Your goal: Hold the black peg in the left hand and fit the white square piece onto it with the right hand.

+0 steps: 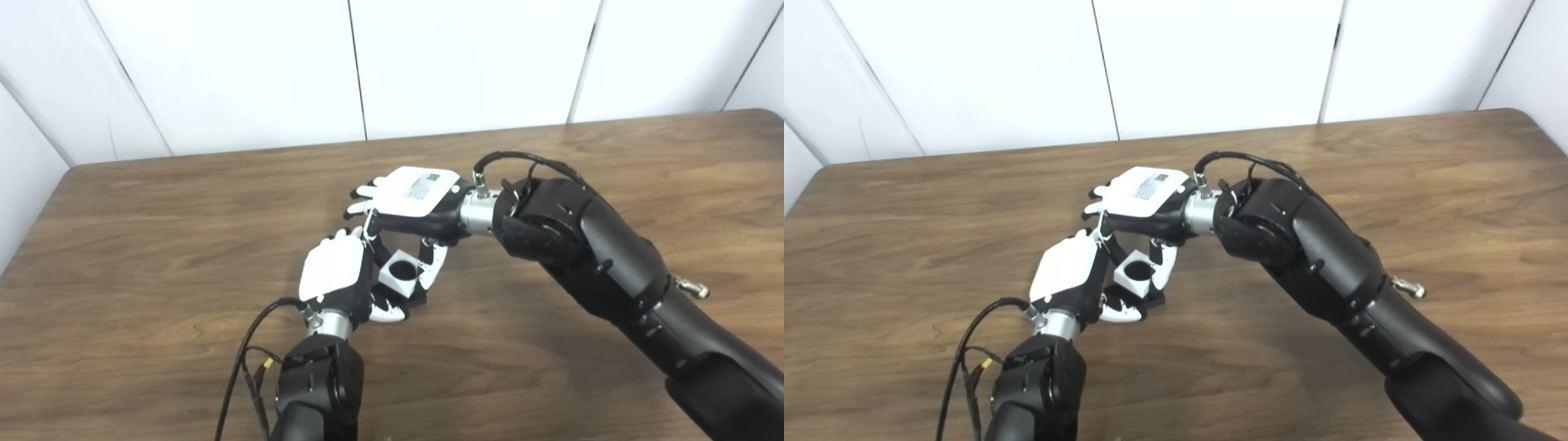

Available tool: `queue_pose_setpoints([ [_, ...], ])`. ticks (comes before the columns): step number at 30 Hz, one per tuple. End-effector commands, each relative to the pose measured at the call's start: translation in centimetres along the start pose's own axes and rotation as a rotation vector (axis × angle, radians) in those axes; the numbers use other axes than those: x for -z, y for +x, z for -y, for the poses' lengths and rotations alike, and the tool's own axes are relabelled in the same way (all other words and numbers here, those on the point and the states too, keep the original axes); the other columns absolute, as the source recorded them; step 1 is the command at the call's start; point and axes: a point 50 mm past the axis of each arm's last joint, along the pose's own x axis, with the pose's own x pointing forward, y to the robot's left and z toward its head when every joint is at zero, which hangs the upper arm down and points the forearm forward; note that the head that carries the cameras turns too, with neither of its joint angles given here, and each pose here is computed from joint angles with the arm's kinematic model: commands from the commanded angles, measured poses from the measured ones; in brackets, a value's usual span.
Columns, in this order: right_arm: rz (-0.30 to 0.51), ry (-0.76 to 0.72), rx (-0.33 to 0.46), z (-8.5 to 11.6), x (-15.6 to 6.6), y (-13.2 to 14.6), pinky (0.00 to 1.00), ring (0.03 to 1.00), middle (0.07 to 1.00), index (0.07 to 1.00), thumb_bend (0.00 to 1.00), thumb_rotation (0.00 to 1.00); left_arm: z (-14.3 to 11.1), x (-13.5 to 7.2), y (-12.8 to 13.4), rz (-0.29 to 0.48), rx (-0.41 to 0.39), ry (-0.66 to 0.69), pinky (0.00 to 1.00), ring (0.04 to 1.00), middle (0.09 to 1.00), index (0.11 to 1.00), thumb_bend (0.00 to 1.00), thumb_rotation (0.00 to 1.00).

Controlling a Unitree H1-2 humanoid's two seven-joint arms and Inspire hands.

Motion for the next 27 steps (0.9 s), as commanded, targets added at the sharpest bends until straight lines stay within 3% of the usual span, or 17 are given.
queue_pose_setpoints([
  [1, 0.026, -0.039, 0.061, 1.8, -0.4, 0.2, 1.0, 1.0, 0.934, 0.492, 0.52, 0.14, 0.3, -0.2, 0.4, -0.001, 0.006, 0.014, 1.0, 1.0, 0.971, 0.48, 0.52, 0.05],
  [16, 0.004, -0.049, 0.034, 1.6, -0.1, 0.3, 1.0, 1.0, 0.939, 0.493, 0.52, 0.15, 0.3, -0.4, 0.4, 0.001, 0.008, 0.005, 1.0, 1.0, 0.969, 0.479, 0.53, 0.06],
  [17, 0.0, -0.05, 0.032, 1.5, 0.0, 0.3, 1.0, 1.0, 0.937, 0.557, 0.71, 0.18, 0.3, -0.4, 0.3, 0.001, 0.006, 0.002, 1.0, 1.0, 0.966, 0.479, 0.53, 0.06],
  [18, -0.004, -0.047, 0.028, 1.5, 0.1, 0.3, 1.0, 1.0, 0.936, 0.599, 0.83, 0.21, 0.2, -0.3, 0.3, 0.001, 0.005, -0.001, 1.0, 1.0, 0.964, 0.479, 0.53, 0.06],
  [19, -0.007, -0.045, 0.024, 1.4, 0.2, 0.2, 1.0, 1.0, 0.938, 0.62, 0.88, 0.23, 0.2, -0.3, 0.3, 0.001, 0.004, -0.001, 1.0, 1.0, 0.963, 0.479, 0.53, 0.06],
  [22, -0.014, -0.041, 0.012, 1.2, 0.5, 0.1, 1.0, 1.0, 0.939, 0.647, 0.95, 0.27, 0.2, -0.2, 0.2, 0.001, 0.007, 0.0, 1.0, 1.0, 0.958, 0.48, 0.53, 0.06],
  [27, -0.024, -0.039, 0.002, 0.9, 0.8, 0.0, 1.0, 1.0, 0.943, 0.663, 0.98, 0.3, 0.1, -0.1, 0.2, 0.002, 0.008, -0.005, 1.0, 1.0, 0.956, 0.481, 0.53, 0.06],
])
